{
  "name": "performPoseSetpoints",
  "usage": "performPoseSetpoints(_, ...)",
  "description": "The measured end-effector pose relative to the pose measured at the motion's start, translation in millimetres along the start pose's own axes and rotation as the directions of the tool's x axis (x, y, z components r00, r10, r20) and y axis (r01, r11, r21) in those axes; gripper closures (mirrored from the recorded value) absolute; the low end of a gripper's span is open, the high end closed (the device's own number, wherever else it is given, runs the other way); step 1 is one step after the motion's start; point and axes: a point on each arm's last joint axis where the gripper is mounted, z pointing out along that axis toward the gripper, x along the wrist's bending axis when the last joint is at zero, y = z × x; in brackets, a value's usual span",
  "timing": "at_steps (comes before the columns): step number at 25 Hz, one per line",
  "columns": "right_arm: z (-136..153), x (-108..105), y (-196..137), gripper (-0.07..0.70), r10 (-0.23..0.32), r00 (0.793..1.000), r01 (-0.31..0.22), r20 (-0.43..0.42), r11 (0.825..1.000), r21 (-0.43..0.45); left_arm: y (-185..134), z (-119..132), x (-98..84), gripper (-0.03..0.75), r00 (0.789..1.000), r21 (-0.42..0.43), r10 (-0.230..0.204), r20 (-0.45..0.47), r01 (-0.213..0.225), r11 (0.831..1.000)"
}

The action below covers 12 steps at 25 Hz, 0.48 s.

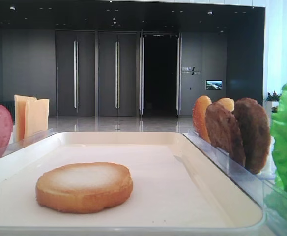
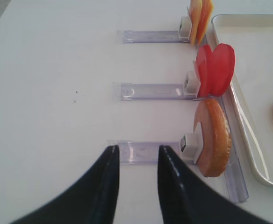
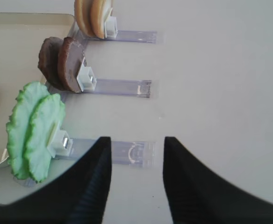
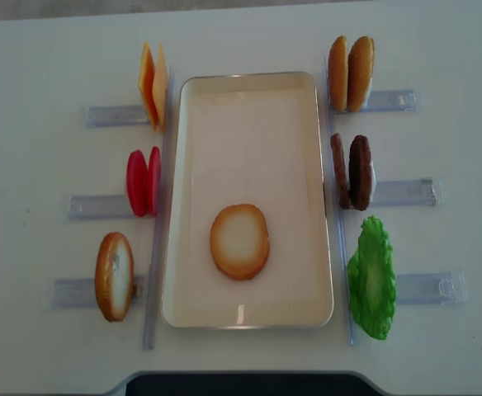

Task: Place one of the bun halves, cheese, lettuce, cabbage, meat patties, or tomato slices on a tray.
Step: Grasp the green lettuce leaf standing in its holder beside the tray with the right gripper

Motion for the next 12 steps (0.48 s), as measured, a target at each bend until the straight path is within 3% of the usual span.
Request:
performPoseSetpoints(6,5.2,1.7,24.7,0.343,0.059,0.998,-0.058,-0.001,0.988,0.146,0.0,0.0,0.0,0.496,1.000,0.000,0.000,0.000,0.000,1.000)
performPoseSetpoints(12,24.0,2.3,63.0,0.341,0.066,0.998,-0.068,0.014,0.949,0.309,0.0,0.0,0.0,0.496,1.000,0.000,0.000,0.000,0.000,1.000)
